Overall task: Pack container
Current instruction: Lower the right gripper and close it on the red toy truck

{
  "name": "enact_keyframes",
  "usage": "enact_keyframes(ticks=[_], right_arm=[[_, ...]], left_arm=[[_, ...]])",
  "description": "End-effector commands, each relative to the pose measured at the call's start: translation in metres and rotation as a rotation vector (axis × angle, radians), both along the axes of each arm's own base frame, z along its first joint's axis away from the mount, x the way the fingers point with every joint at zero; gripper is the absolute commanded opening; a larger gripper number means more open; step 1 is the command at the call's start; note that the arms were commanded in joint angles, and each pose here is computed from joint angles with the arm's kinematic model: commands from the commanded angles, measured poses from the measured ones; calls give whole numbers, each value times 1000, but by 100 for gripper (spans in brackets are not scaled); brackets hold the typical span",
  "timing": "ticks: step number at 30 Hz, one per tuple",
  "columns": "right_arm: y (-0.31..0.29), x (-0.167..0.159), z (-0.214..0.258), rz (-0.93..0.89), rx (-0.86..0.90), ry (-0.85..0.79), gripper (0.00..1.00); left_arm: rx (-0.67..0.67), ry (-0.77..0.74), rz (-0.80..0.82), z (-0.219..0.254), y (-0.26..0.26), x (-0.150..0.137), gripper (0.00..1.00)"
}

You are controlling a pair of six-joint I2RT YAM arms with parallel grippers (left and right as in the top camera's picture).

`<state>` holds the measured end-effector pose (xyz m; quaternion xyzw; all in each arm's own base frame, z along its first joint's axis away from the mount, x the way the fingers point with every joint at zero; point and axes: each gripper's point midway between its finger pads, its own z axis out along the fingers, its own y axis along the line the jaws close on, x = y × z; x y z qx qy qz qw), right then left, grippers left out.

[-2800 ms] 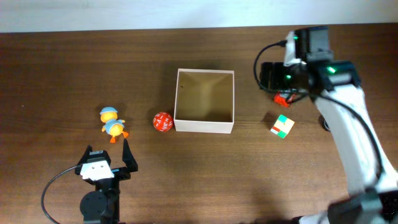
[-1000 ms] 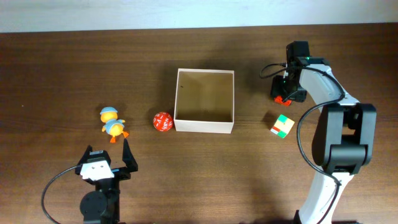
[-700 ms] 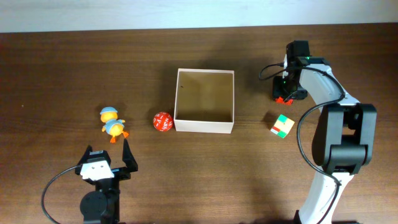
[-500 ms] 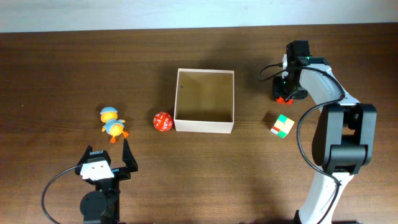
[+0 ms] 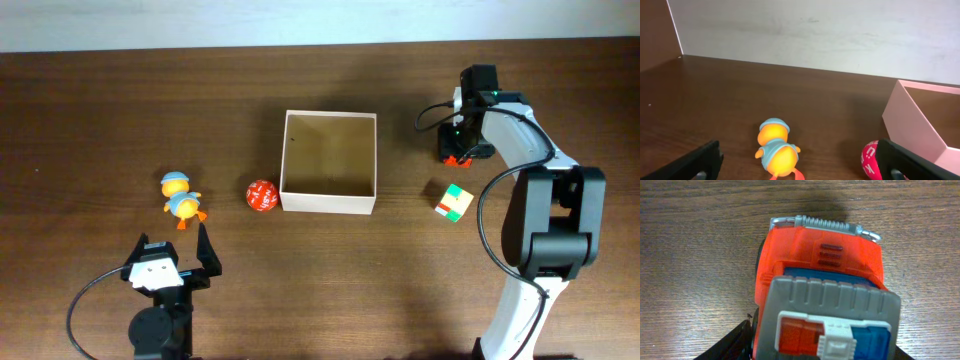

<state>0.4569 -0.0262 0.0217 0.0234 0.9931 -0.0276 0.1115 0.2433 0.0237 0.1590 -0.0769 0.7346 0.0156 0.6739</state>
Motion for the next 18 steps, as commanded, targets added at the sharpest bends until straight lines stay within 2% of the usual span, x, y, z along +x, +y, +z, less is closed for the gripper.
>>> enact_keyframes(ticks=[1, 18], right_arm=[[-5, 4, -2, 8, -20, -5, 54], [-5, 21, 28, 8, -22, -46, 54]], left_arm=[[14, 0, -14, -1, -2, 0, 99], [14, 0, -14, -1, -2, 0, 99]])
